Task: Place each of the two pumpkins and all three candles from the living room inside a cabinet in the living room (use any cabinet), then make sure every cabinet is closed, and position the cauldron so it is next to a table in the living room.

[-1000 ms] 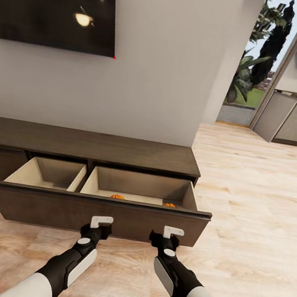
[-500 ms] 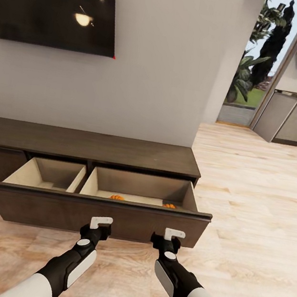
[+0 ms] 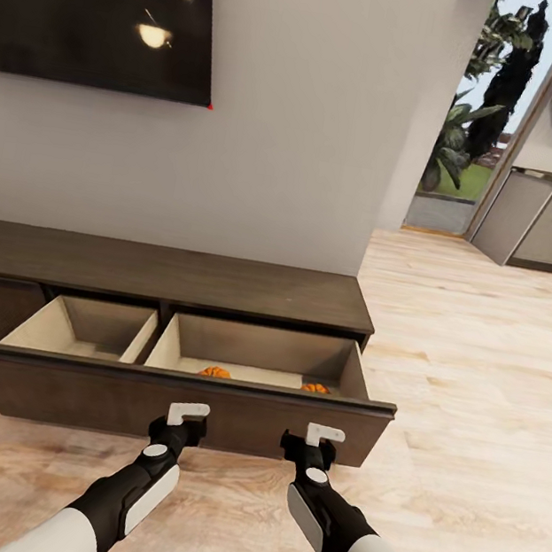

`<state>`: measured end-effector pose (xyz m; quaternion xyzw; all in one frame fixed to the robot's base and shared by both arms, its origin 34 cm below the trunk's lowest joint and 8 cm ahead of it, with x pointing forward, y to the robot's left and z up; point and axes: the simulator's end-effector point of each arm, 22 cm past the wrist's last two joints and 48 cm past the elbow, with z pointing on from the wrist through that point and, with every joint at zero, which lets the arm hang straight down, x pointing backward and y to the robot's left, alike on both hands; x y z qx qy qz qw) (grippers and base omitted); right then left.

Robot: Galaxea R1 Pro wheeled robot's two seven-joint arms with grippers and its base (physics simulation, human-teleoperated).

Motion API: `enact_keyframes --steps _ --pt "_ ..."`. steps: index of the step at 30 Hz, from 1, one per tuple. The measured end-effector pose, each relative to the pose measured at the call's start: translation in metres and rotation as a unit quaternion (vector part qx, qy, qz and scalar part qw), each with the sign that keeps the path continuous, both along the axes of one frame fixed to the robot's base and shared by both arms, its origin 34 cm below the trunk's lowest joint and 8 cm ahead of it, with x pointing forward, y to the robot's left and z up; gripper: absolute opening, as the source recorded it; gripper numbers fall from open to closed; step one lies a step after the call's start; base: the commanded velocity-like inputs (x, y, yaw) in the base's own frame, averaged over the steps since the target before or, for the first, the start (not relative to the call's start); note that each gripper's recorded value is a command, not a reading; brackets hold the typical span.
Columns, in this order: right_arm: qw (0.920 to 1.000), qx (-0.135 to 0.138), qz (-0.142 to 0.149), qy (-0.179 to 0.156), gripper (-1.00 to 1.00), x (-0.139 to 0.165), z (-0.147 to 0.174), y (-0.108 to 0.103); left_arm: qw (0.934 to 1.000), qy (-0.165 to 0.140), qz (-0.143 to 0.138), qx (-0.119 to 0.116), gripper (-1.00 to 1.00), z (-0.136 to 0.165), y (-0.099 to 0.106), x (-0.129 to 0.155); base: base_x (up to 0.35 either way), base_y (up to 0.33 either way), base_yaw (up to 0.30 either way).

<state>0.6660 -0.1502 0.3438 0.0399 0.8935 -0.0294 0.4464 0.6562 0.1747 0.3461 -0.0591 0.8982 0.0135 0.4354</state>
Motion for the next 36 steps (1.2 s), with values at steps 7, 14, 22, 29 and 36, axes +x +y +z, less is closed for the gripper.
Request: enact_keyframes --steps 7,14,22,29,36 --pt "1.0 0.0 0.0 0.0 1.0 0.0001 0.0002 0.0003 1.0 0.0 0.0 -0.001 1.0 0.0 -0.0009 -0.0001 0.089 0.0 0.0" --pt "1.0 0.001 0.0 0.0 1.0 0.0 0.0004 0.001 1.0 0.001 0.0 -0.001 1.0 0.0 -0.0009 -0.0002 0.073 0.0 0.0" --pt "1.0 0.002 0.002 -0.001 1.0 0.0003 0.0004 0.0021 1.0 0.001 0.0 0.0 1.0 -0.0002 -0.0004 -0.0001 0.021 0.0 0.0" --pt "1.0 0.004 0.001 -0.006 1.0 0.0014 0.0022 0.0023 1.0 0.001 0.0 -0.001 1.0 0.0 -0.001 -0.0003 0.11 0.0 0.0" --pt "1.0 0.005 0.0 -0.005 1.0 0.0009 0.0015 0.002 1.0 0.001 0.0 -0.001 1.0 0.0 -0.0008 -0.0003 0.171 0.0 0.0"
